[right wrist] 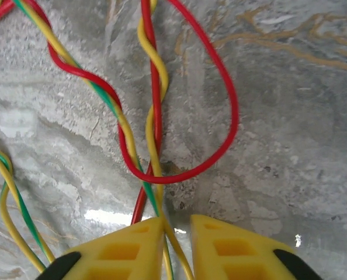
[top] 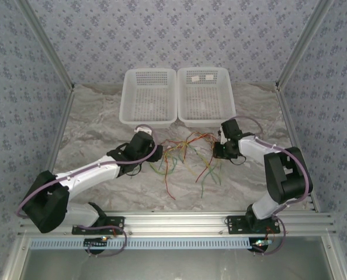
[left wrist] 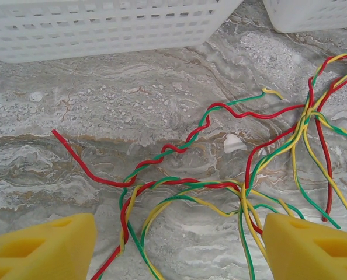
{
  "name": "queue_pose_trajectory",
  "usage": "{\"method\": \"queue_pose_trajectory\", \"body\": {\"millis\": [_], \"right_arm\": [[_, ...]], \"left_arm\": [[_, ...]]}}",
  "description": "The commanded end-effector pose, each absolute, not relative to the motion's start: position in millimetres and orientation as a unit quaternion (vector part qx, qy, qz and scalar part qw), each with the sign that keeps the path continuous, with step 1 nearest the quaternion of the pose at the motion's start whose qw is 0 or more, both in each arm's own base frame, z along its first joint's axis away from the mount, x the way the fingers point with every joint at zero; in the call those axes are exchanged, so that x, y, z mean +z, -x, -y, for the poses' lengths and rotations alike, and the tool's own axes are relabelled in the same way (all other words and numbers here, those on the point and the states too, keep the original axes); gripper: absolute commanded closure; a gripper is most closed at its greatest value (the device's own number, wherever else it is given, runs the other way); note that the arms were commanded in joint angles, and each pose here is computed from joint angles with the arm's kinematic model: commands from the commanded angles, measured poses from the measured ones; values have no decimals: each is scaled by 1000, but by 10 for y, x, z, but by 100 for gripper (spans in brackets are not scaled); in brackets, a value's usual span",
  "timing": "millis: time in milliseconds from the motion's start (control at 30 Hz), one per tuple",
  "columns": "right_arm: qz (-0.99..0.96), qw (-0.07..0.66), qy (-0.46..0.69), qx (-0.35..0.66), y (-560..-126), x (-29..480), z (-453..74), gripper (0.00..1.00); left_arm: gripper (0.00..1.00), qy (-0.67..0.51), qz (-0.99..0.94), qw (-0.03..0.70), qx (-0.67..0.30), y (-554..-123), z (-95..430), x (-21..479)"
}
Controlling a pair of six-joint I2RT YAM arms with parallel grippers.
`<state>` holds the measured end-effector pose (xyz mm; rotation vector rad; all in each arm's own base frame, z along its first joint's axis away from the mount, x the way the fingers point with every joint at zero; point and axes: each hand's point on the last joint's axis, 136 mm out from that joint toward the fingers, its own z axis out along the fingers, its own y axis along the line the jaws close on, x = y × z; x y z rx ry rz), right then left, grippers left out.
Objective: Untangle the cables
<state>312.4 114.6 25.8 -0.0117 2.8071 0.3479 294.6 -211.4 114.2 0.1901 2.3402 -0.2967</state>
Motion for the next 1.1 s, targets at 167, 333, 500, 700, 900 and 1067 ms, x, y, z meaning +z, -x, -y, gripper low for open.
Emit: {"method": "queue_pose_trajectory", "body": {"millis": [167,333,500,700,900,1067], "right_arm": [[-972,190,33,132,-3190,675,-1214,100],[-962,215,50,160,-3134,1000,-1284,100],[-942,248,74,212,-3085,1392,-1455,100],[-909,276,105,295,-3006,1983,-1760,100],[-871,305,136,360,-2956,2510,-1955,100],[-918,279,57,276,-3153,2044,-1584,90]], "left_arm": [[24,-55,-901,414,-116,-2997,2047,1368],[24,-53,-892,434,-116,-3015,2013,1488],[24,-66,-876,458,-137,-3017,2058,1678],[24,-106,-840,496,-193,-2956,2214,2012],[26,-161,-790,540,-241,-2853,2357,2406],[26,-192,-800,521,-226,-2849,2412,2316]]}}
